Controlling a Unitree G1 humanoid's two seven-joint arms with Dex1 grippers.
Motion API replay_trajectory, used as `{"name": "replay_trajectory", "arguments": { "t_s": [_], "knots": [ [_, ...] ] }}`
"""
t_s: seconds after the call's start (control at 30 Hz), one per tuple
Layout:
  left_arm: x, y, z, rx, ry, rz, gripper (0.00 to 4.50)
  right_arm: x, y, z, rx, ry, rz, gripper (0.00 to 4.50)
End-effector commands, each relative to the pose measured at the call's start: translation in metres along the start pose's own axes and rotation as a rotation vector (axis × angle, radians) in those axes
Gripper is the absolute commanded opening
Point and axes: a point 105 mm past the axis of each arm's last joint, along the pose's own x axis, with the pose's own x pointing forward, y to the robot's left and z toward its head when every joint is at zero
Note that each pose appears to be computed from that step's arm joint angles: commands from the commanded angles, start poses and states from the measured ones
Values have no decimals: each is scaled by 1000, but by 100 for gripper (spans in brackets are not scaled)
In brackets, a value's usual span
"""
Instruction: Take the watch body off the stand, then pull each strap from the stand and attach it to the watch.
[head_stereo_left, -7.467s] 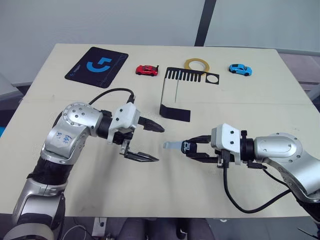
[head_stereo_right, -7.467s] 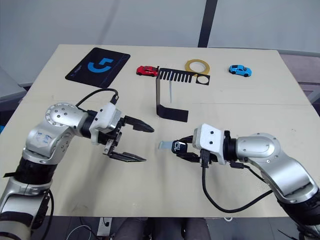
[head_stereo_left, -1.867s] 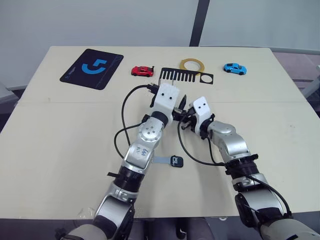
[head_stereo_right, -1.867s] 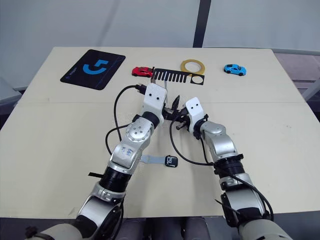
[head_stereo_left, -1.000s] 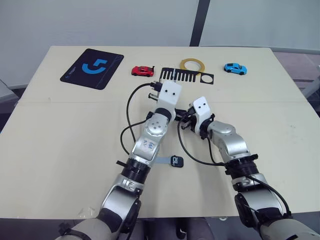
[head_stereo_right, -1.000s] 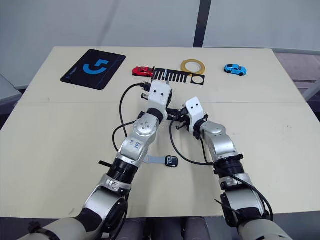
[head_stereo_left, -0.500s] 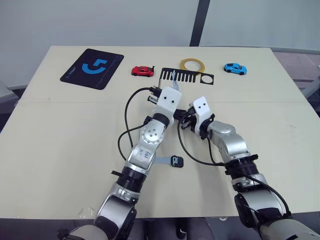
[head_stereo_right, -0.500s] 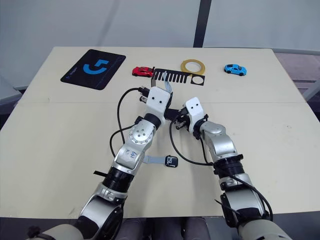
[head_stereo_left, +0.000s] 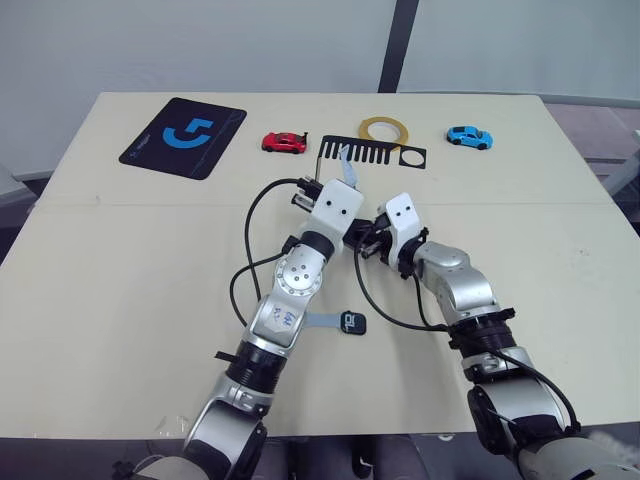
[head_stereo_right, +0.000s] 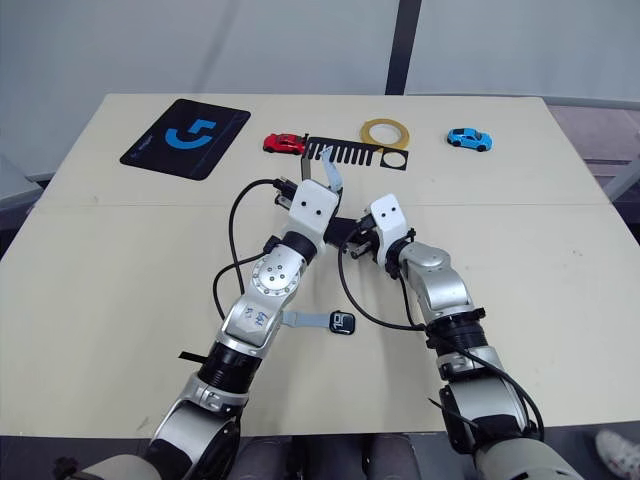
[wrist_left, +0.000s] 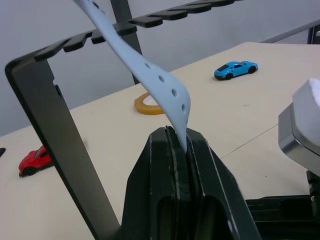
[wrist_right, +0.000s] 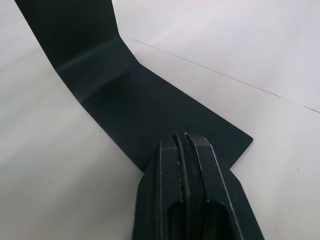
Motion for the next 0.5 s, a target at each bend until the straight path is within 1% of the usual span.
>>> {"name": "replay_trajectory", "arguments": {
  "t_s": [0.03, 0.27, 0.37, 0.5],
  "knots": [
    [-6, 0, 18, 27, -82, -16, 4, 3, 3, -9, 16, 37, 13, 0],
    [-27, 20, 13, 49, -69, -36, 4, 6, 1, -9, 18, 42, 20, 0],
    [-33, 21, 16, 61, -84, -53, 4, 7, -2, -10, 23, 43, 13, 0],
    [-31, 20, 18, 51, -93, -59, 4, 7, -3, -11, 23, 42, 12, 0]
  ]
}}
